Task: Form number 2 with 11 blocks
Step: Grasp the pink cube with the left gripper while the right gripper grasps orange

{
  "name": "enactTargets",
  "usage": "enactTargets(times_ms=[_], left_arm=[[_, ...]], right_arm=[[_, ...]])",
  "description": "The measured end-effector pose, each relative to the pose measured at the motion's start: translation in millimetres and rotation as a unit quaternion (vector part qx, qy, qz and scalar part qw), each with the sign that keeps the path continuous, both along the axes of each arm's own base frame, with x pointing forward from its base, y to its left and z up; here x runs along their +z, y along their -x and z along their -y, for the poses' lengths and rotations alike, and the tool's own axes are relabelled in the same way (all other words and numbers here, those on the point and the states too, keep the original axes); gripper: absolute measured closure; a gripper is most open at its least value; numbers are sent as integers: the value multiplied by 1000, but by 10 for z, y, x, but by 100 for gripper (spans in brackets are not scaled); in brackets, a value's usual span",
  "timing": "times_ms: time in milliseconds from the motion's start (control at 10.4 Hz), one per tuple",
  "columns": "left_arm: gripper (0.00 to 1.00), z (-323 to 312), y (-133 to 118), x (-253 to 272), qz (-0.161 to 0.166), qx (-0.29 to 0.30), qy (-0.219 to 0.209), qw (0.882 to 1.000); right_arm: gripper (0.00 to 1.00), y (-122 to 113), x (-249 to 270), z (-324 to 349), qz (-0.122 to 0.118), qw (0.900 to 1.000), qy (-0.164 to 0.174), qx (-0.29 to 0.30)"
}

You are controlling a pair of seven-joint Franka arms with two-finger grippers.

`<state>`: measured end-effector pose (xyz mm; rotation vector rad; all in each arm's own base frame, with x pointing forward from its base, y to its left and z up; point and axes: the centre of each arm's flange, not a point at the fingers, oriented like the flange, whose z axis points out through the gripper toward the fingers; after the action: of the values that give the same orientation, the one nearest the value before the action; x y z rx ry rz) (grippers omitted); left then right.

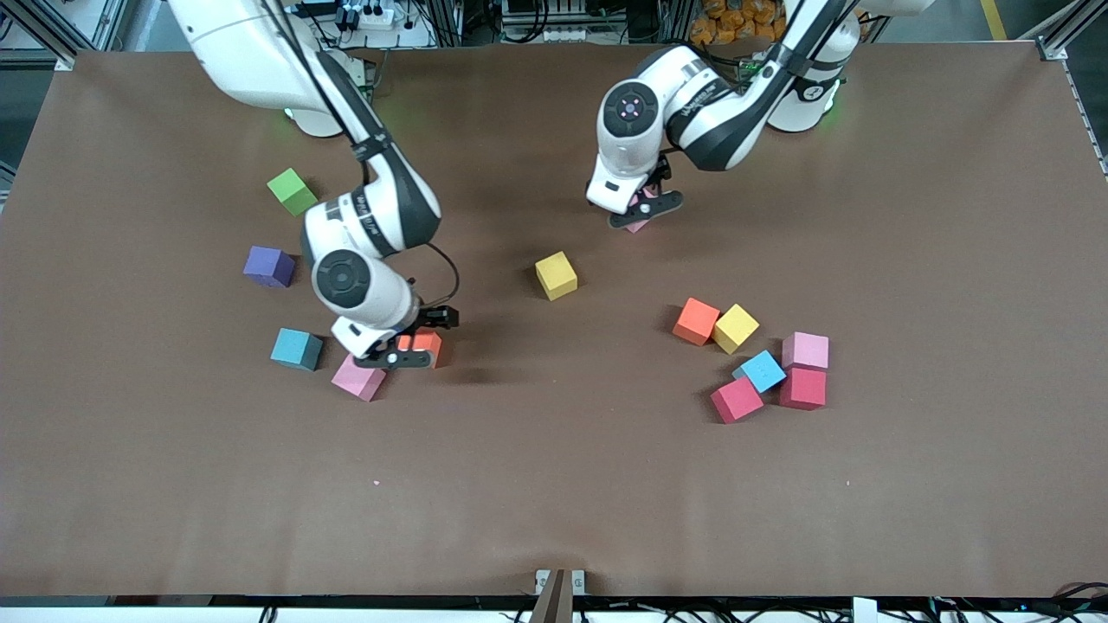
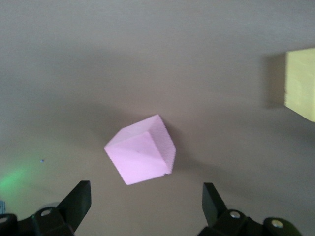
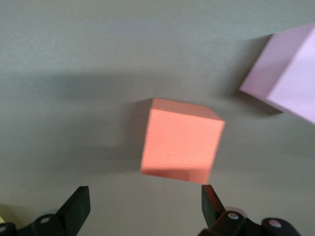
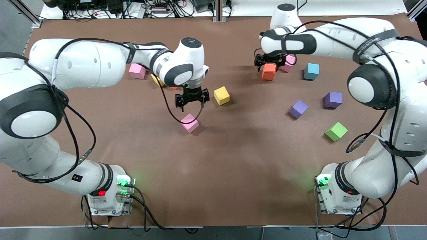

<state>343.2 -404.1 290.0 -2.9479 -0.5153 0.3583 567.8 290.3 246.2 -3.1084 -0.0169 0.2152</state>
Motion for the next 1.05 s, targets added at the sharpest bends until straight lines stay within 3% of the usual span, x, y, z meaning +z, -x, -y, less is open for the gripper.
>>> enactTargets(times_ms=[191,383,1053], left_arm=[[0,-191,-101,-49,-7,58,0,998],[0,-272,-88,-172,7,99,5,995],[0,-401,243,-602,20,124,14,992]], right_arm=[[0,14,-26,-74,14,1000,7,17],[0,-26,-25,-2,19,1000,16,18],[0,-191,28,454,3,1000,24,18]])
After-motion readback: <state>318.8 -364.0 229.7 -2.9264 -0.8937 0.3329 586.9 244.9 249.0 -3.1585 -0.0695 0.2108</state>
